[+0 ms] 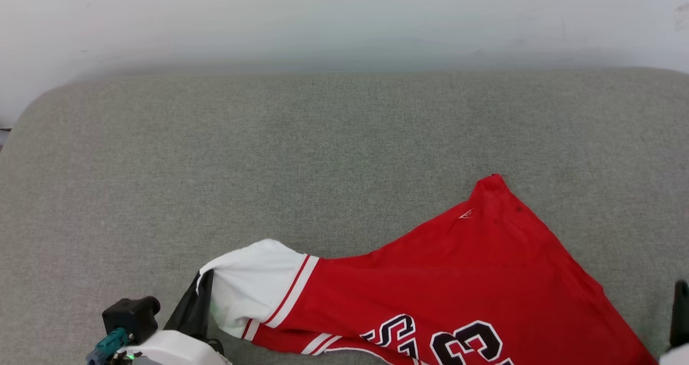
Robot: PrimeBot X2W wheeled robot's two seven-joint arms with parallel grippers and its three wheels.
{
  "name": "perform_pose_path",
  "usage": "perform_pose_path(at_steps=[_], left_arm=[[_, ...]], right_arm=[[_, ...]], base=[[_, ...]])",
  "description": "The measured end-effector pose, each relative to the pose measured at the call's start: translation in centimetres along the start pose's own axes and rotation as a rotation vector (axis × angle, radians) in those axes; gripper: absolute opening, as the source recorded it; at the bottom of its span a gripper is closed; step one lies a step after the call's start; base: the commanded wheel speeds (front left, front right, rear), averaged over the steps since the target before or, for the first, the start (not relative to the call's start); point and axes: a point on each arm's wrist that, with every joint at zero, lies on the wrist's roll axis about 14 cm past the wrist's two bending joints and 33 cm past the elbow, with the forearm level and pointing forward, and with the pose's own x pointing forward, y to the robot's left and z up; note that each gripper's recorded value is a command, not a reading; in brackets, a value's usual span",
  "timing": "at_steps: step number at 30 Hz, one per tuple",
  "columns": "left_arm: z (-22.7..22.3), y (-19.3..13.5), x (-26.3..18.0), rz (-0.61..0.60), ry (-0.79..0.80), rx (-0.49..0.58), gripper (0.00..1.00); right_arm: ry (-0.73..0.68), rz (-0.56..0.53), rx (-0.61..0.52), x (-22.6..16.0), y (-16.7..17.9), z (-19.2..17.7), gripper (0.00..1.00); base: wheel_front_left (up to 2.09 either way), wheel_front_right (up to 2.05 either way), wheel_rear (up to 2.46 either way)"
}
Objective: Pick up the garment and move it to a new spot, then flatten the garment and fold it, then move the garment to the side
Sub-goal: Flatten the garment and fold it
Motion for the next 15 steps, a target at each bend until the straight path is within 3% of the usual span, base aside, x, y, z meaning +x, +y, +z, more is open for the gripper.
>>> perform_pose_path(at_steps=[4, 7, 15], left_arm=[[0.5, -0.4, 0.7, -0.013, -0.023, -0.002, 0.00], [0.8, -0.9, 1.3, -0.028, -0.038, -0.007, 0.00], [1.4, -1.3, 2.9, -0.052, -0.067, -0.010, 0.00]], right_arm=[[-0.053, 0.100, -0.045, 2.1, 4.3, 1.5, 1.00], [0.005, 0.196, -0.101, 3.8, 7.6, 1.5, 1.00], [0.379, 0.434, -0.409, 6.3, 15.3, -1.3, 1.00]], base=[[0.00, 0.00, 0.00], [0.00, 0.00, 0.00], [0.00, 0.00, 0.00]])
